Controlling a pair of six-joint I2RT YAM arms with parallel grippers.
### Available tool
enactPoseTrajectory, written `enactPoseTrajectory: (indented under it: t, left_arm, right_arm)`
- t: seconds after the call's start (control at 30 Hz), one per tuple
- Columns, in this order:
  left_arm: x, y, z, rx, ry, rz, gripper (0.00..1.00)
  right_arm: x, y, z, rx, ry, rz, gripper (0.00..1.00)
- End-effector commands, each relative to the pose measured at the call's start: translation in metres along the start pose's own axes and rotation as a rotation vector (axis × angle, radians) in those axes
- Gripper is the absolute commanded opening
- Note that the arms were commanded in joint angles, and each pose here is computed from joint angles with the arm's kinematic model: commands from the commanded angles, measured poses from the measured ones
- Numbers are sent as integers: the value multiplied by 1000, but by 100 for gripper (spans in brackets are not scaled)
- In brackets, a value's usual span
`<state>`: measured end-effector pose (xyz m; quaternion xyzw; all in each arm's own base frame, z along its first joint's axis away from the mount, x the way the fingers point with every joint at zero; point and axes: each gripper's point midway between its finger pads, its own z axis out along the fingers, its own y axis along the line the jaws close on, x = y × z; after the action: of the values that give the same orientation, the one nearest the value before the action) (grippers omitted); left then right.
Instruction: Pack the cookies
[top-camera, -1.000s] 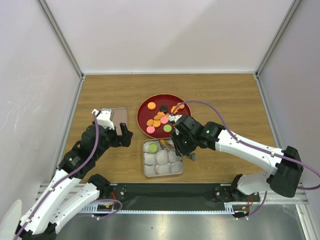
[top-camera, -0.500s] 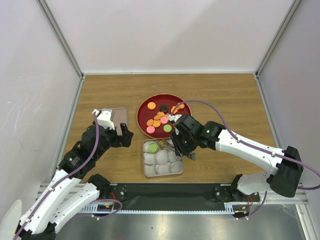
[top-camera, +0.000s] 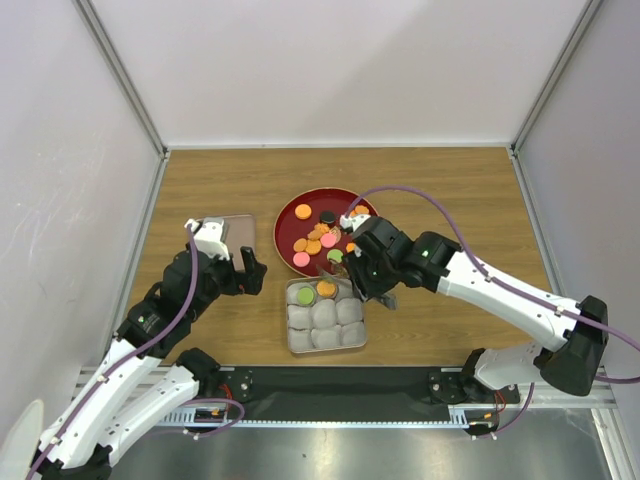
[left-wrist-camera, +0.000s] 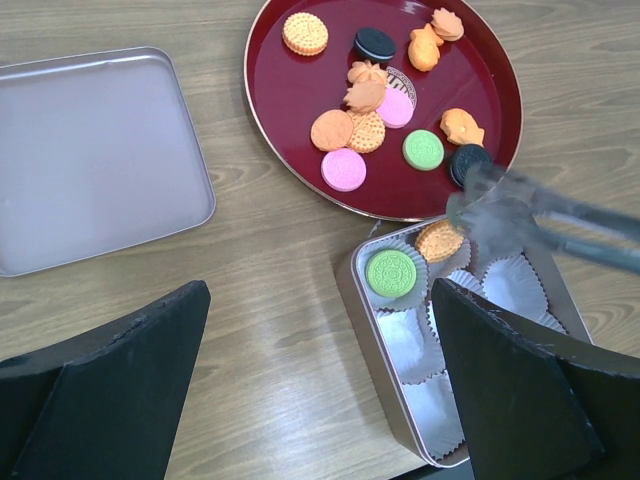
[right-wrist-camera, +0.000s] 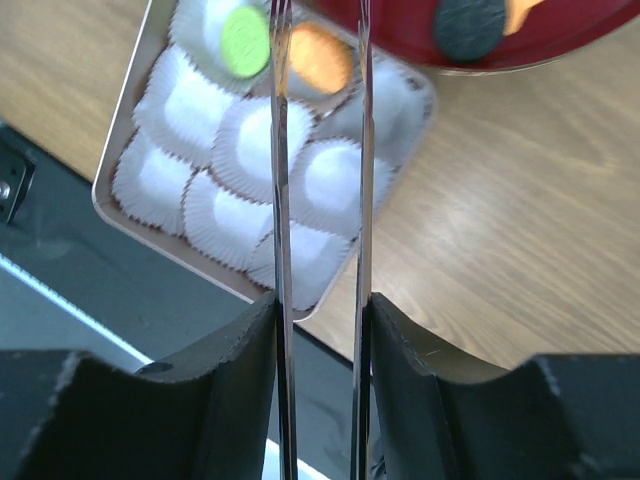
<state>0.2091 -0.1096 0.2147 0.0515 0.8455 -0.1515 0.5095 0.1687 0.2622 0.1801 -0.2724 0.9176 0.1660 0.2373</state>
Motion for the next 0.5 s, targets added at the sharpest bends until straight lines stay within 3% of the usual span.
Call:
enactPoseTrajectory:
  t: [0.0,0.47]
  left_arm:
    - [-11,-3,-2,11,-41,12,100]
    - [-10,-2,-3,6,-43,12,100]
  right_arm:
    - [-30,-13,-28,40,-113,7,45]
    - [-82,-68,3,236,-147,88,45]
